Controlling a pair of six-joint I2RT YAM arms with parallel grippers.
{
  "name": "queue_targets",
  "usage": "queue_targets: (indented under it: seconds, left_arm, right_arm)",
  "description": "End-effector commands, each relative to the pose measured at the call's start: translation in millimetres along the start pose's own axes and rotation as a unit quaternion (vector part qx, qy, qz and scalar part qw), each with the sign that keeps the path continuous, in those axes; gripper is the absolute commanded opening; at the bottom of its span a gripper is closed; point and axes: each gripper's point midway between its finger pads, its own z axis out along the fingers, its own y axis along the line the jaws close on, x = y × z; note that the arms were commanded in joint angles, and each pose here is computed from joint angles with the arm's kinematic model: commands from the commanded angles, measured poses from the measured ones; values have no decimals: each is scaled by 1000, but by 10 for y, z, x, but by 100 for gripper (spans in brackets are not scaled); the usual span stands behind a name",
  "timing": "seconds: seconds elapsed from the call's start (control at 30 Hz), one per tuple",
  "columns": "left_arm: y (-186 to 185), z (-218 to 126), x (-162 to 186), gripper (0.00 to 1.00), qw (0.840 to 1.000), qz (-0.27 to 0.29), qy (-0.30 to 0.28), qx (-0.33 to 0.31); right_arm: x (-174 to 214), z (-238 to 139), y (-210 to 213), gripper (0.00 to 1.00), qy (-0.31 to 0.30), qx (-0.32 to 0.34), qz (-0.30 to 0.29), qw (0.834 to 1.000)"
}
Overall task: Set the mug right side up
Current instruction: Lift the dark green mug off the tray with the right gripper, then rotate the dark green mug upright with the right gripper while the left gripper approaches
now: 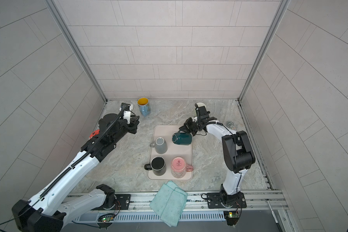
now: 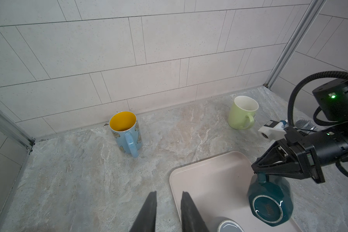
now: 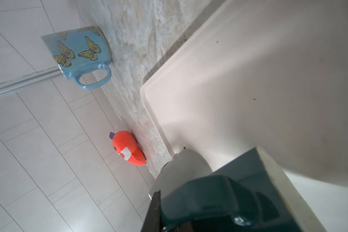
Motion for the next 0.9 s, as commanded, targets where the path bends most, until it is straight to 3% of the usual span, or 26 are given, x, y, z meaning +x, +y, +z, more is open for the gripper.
queue_targets:
  seconds: [0.0,0.1,0.23,0.4,0.53,0.67,0.73,0.87]
  left_arm:
    - [15,-58,-222,25,1000,-10,-20,0]
    - [62,-32,-285,25,1000,-19,-10,-5]
    - [147,16,-411,25,998,-57,6,10]
    - [150,78,-630,24,994,-100,12,48]
    - [20,141,-784,24,988,-119,24,94]
    - [-191,205,-847,24,975,-145,52,160]
    - [-276,206,-870,24,968,-155,58,187]
    - [-453,158,-913,25,952,-174,64,245]
  right_arm:
    - [102,-160,386,0,-1,-29,-93,995]
    - [192,-233,484,0,-2,-3,-174,985]
    - [328,-383,657,0,-22,31,-292,956]
    - [512,-568,894,0,-73,63,-433,896]
    - [685,-733,1117,0,-139,82,-551,819]
    - [953,-907,1379,0,-238,74,-666,703]
    - [1042,-1005,1473,0,-265,60,-687,674]
    - [1199,-1141,1609,0,-288,38,-720,630]
